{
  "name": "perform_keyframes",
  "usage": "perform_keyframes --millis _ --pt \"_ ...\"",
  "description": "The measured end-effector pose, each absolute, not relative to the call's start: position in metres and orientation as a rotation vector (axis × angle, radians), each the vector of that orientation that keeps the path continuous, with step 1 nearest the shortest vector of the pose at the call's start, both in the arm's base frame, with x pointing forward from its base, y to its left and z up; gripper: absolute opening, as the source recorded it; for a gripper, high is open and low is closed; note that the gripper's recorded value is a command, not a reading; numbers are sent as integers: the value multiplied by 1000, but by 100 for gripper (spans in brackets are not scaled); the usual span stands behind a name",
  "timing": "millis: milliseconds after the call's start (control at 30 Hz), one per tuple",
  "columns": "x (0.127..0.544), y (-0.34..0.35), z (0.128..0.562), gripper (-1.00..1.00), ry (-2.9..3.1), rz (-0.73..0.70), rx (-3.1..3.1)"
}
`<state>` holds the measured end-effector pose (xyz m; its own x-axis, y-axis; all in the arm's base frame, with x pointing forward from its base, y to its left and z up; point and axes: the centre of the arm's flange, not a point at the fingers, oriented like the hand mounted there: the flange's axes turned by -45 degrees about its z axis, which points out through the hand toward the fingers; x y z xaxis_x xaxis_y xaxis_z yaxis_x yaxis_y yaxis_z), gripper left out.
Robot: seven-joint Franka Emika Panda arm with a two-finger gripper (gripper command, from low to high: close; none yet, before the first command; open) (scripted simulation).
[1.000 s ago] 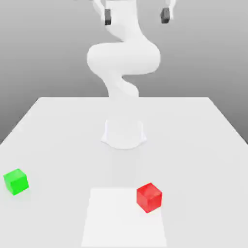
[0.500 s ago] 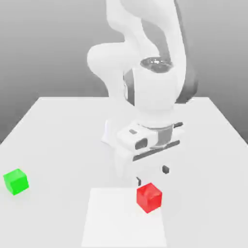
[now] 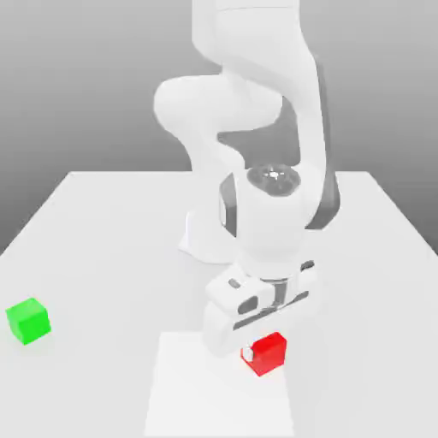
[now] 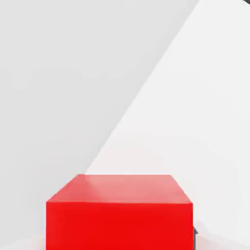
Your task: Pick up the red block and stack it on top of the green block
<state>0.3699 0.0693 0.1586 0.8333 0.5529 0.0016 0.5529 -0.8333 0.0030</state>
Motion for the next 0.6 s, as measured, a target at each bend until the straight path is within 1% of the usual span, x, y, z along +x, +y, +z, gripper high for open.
perform_keyframes --millis 200,333,400,467,533,600 --pt "368 69 203 -100 902 1 3008" --pt "378 53 214 -100 730 -5 3056" --pt "382 9 216 -100 505 -6 3102" --pt "381 -62 220 -100 156 -7 3140" --pt "369 -136 224 -100 -224 -7 3136" --pt "347 -205 229 -100 -596 -7 3087"
